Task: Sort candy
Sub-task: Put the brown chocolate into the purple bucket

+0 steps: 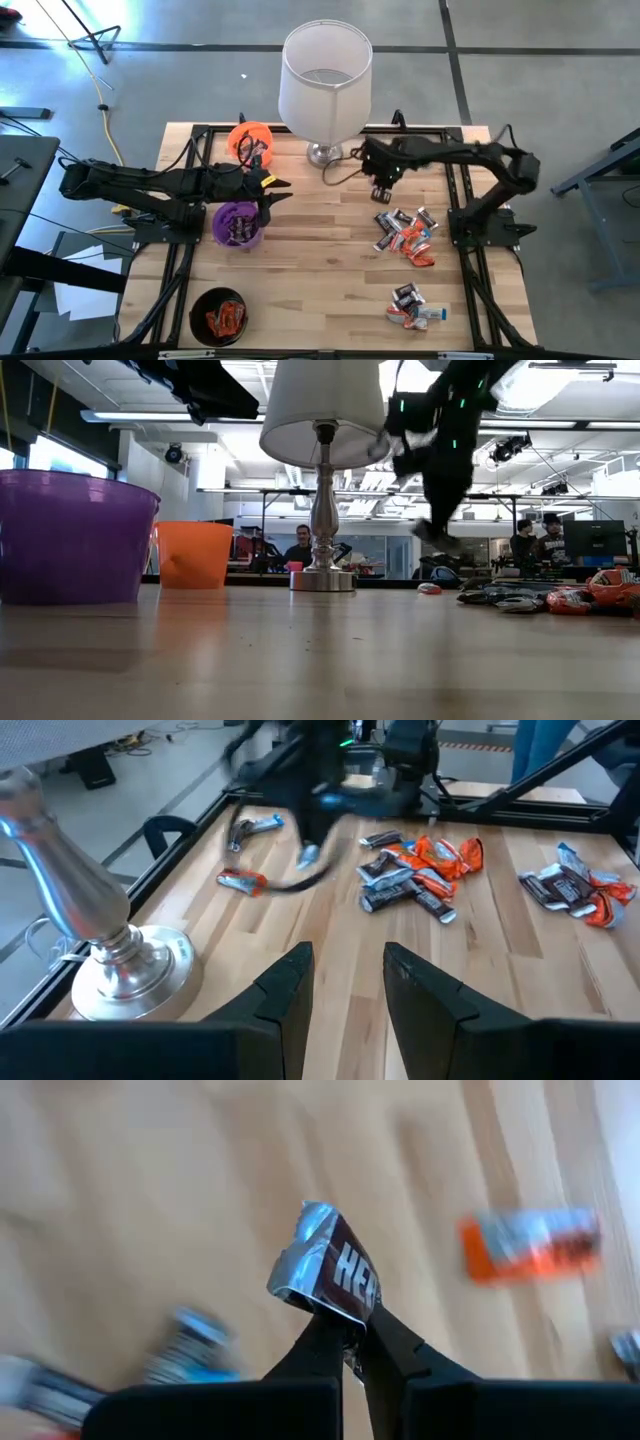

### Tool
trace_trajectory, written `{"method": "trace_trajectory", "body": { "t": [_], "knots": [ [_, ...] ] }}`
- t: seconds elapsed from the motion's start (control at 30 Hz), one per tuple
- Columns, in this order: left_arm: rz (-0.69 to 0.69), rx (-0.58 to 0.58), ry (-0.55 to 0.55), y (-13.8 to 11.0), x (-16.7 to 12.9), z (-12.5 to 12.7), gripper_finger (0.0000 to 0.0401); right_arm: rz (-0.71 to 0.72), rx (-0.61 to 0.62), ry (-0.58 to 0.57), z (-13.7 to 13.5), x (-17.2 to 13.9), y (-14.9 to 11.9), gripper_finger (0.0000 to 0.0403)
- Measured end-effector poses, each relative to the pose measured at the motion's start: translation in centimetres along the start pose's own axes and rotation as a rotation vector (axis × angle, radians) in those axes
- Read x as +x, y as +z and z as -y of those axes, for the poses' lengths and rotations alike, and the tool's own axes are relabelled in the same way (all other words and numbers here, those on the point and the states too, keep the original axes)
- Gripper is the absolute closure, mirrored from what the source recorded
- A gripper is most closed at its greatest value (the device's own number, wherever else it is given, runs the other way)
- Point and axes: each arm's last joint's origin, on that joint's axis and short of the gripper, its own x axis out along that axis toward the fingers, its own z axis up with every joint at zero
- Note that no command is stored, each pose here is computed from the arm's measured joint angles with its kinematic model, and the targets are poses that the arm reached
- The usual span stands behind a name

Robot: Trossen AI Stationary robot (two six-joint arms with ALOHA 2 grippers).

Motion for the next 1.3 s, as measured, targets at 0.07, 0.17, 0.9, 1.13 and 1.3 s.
{"method": "trace_trajectory", "body": {
  "t": [0.07, 0.17, 0.9, 1.13, 1.3],
  "knots": [
    [-0.001, 0.000, 0.000, 0.0, 0.0, 0.0, 0.0291, 0.100, -0.018, 0.025, -2.3, -1.3, 0.3, 0.0401],
    [-0.021, 0.001, -0.009, -0.3, 0.6, 0.2, 0.0291, 0.284, -0.043, 0.087, -5.6, -3.7, 0.8, 0.0401],
    [0.207, 0.137, -0.171, 0.4, 5.3, 2.9, 0.0291, 0.862, -0.145, 0.060, -14.6, -9.2, 1.4, 0.0401],
    [0.259, 0.201, -0.161, 0.9, 5.2, 2.9, 0.0288, 0.877, -0.159, 0.060, -14.6, -9.3, 1.5, 0.0401],
    [0.287, 0.199, -0.159, 1.1, 5.1, 2.9, 0.0275, 0.875, -0.160, 0.060, -14.6, -9.3, 1.5, 0.0401]
  ]
}}
